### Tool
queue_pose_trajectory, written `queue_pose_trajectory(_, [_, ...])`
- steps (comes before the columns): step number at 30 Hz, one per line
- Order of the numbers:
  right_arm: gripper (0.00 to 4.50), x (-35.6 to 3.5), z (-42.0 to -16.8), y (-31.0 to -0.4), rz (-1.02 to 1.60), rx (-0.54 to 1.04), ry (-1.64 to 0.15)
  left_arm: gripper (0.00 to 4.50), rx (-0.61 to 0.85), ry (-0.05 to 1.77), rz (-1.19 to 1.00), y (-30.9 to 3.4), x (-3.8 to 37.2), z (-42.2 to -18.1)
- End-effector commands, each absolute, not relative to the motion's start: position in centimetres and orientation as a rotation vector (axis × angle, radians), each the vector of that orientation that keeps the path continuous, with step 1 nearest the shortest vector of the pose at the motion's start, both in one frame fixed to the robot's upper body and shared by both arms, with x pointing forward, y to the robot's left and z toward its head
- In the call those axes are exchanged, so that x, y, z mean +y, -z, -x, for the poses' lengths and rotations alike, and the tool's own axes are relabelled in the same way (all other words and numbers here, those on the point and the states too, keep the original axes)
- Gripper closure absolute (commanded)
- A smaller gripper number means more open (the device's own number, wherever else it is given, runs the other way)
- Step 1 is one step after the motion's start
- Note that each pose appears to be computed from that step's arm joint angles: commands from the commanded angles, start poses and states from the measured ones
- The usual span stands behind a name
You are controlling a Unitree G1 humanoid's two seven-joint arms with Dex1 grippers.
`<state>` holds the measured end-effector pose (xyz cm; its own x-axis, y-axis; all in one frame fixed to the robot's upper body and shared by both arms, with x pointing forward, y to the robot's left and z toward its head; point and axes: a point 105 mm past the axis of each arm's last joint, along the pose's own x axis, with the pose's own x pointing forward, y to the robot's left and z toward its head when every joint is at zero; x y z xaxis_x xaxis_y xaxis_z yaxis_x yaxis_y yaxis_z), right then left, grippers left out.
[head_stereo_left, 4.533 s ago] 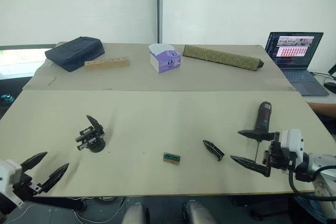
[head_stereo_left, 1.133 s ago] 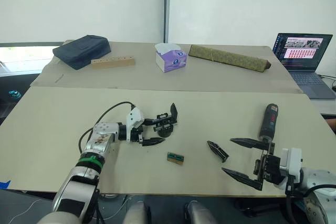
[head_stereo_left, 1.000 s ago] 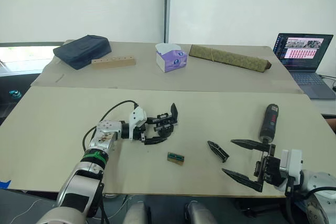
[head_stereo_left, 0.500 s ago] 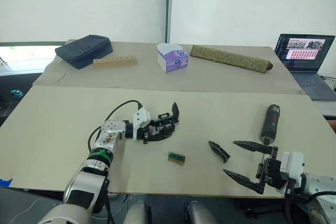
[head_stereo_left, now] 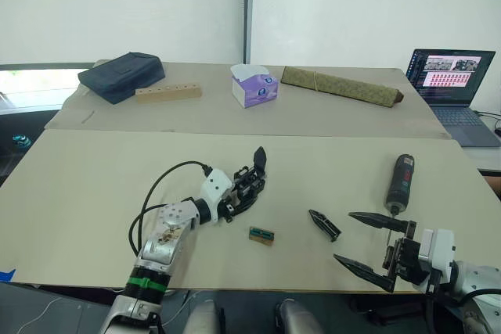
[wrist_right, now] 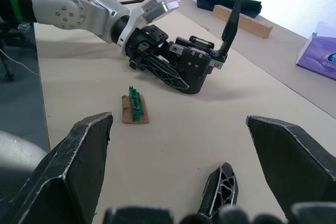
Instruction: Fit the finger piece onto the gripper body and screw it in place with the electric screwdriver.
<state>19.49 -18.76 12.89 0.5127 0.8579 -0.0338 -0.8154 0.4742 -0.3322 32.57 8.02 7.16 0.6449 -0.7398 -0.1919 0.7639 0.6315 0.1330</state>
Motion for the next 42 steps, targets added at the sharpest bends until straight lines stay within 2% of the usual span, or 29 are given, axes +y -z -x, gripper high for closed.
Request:
queue_pose_trajectory(1, [0.0, -19.1, -19.5, -13.9, 0.357, -0.172, -1.021, 2.22, 0.06, 0.838, -0.22, -8.6, 7.1, -32.5])
queue_pose_trajectory(8, [0.0, -19.0, -19.5, -13.9, 0.354, -0.17, -1.027, 2.22, 0.119, 0.856, -0.239, -6.5, 7.1, -31.8])
queue_pose_trajectory(10, [0.0, -19.1, -19.5, -14.0, 0.356, -0.167, -1.034, 1.16, 0.15, 0.85, -0.206, -6.1, 7.4, -31.7])
queue_pose_trajectory(12, [0.0, -19.1, -19.5, -14.0, 0.356, -0.166, -1.037, 0.3, 0.164, 0.857, -0.198, -5.9, 7.6, -31.5])
queue_pose_trajectory(13, [0.0, -19.1, -19.5, -14.1, 0.356, -0.166, -1.037, 0.01, 0.173, 0.864, -0.19, -5.8, 7.7, -31.4])
queue_pose_trajectory(21, [0.0, -18.7, -19.3, -13.9, 0.341, -0.161, -1.052, 0.01, 0.18, 0.941, -0.215, -6.7, 11.0, -32.0])
queue_pose_trajectory(27, [0.0, -18.6, -19.3, -13.8, 0.34, -0.161, -1.052, 0.01, 0.188, 1.144, -0.255, -7.3, 12.7, -32.9])
queue_pose_trajectory(30, [0.0, -18.6, -19.4, -13.8, 0.341, -0.161, -1.051, 0.01, 0.179, 1.283, -0.286, -7.5, 12.7, -33.0])
queue_pose_trajectory(34, [0.0, -18.6, -19.3, -13.9, 0.344, -0.161, -1.056, 0.01, 0.141, 1.375, -0.28, -7.7, 11.6, -34.0])
queue_pose_trajectory(42, [0.0, -18.9, -19.0, -14.2, 0.352, -0.153, -1.039, 0.01, 0.131, 1.421, -0.29, -7.6, 9.6, -35.3])
